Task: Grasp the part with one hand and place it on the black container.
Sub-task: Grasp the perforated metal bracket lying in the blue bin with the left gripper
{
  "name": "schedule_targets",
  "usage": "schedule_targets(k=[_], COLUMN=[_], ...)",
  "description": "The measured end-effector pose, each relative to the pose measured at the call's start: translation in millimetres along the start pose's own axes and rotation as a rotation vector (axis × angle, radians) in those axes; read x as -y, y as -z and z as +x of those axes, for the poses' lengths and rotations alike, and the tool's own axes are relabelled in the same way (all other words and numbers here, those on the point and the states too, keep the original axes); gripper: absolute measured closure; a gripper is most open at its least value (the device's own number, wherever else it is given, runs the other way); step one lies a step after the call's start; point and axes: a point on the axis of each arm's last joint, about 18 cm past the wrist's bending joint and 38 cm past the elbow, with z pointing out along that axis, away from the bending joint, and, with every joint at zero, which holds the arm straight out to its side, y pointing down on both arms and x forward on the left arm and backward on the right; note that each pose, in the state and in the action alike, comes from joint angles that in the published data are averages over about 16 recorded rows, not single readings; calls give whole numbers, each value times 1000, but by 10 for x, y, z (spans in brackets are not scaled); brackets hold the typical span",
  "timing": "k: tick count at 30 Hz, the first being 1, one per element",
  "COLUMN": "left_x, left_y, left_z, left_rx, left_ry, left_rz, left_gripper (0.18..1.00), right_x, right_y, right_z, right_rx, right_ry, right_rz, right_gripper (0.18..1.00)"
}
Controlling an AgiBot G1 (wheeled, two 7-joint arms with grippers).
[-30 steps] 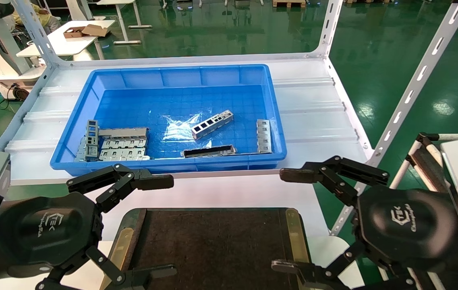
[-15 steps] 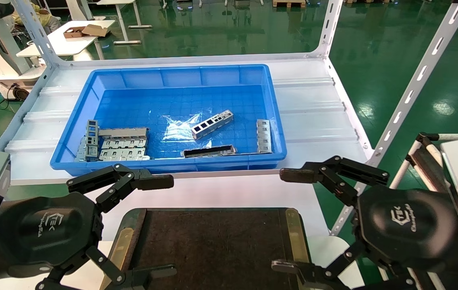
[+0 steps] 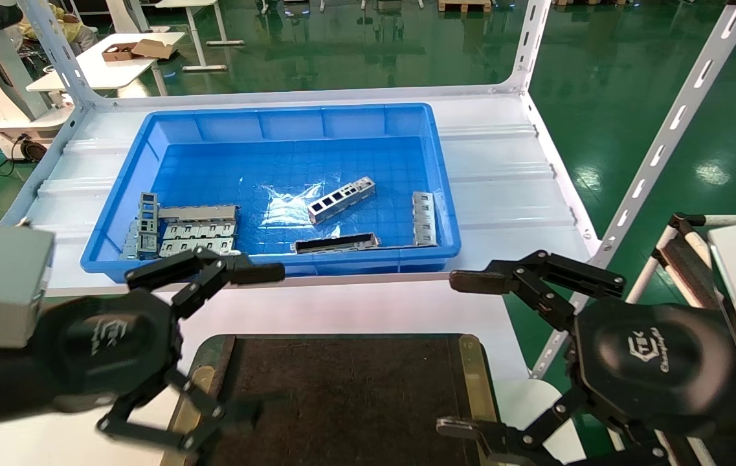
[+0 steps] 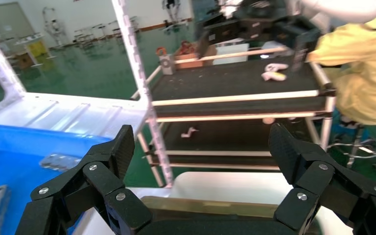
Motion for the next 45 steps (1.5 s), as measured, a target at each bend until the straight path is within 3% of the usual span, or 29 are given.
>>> schedule_targets(k=[12, 32, 45], left_x=[-162, -633, -979], left_y=[-333, -1191, -1508], left_z=[-538, -1731, -2035], left_rx=[125, 427, 568], left_ry=[-30, -32, -19], left_rz=[-31, -179, -308], left_gripper=[184, 184, 184], right_x=[0, 0, 0], right_y=[0, 0, 0], right_z=[0, 0, 0], right_rx=[0, 0, 0], right_ry=[0, 0, 0], right_rz=[0, 0, 0], right_gripper=[178, 178, 178])
